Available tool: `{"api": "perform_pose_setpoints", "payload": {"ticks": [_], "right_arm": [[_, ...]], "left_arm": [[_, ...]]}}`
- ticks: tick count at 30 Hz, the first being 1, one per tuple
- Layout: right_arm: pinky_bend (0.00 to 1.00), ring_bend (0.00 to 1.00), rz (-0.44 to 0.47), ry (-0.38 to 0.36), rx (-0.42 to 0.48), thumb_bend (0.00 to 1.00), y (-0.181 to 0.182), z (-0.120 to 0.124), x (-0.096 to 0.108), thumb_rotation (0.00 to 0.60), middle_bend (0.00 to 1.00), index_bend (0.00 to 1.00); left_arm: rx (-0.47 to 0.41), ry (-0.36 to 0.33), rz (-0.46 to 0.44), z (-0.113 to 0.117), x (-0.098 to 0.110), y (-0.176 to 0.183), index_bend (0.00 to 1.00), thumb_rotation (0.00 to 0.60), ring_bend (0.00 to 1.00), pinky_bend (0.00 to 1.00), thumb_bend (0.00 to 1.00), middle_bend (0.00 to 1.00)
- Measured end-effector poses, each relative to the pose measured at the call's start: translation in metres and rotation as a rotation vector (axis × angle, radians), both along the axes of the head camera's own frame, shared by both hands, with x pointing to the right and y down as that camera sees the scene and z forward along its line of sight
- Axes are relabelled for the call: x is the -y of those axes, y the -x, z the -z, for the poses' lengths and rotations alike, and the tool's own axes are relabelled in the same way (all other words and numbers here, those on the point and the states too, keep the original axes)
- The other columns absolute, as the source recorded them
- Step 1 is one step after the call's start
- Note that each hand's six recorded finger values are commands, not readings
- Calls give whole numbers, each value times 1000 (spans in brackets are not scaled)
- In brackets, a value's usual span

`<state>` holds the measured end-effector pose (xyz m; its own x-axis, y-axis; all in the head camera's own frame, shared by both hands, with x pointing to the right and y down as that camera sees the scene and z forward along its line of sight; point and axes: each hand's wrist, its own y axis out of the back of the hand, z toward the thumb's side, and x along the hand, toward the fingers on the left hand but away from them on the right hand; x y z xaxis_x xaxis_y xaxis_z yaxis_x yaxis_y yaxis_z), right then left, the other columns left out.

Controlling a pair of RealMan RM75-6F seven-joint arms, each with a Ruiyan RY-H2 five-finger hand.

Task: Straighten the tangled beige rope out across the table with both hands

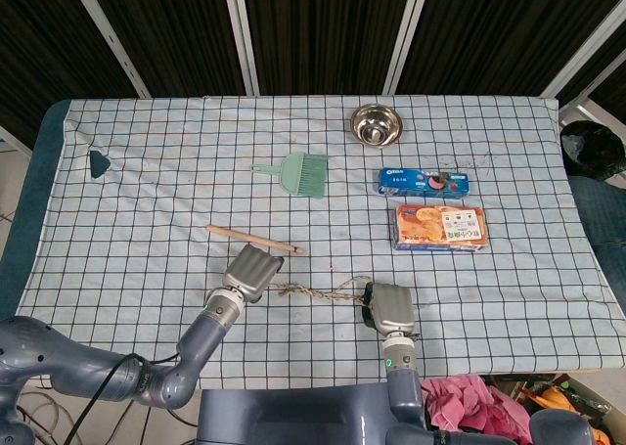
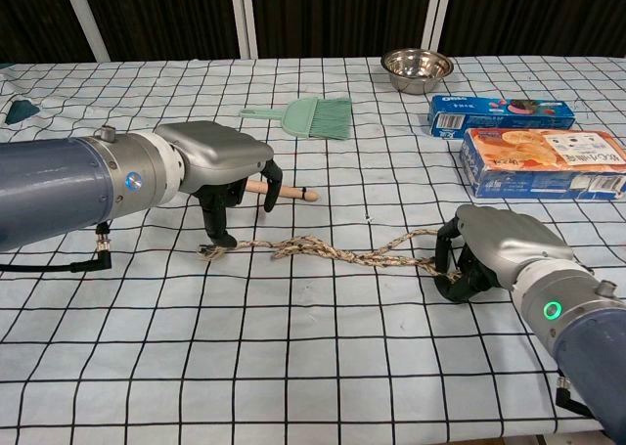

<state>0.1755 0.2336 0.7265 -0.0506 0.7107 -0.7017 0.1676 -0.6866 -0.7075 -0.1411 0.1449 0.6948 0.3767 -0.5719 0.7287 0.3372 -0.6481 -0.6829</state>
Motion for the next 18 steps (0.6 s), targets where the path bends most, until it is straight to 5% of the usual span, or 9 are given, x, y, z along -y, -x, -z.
{"api": "perform_pose_setpoints", "payload": {"ticks": [18], "right_arm": [[1000,1000,-21,-16,15,458,-5,0,-1,600,933,662]], "left_arm": [[57,88,50,-22,-6,15,461,600,904,802,252,990]]}}
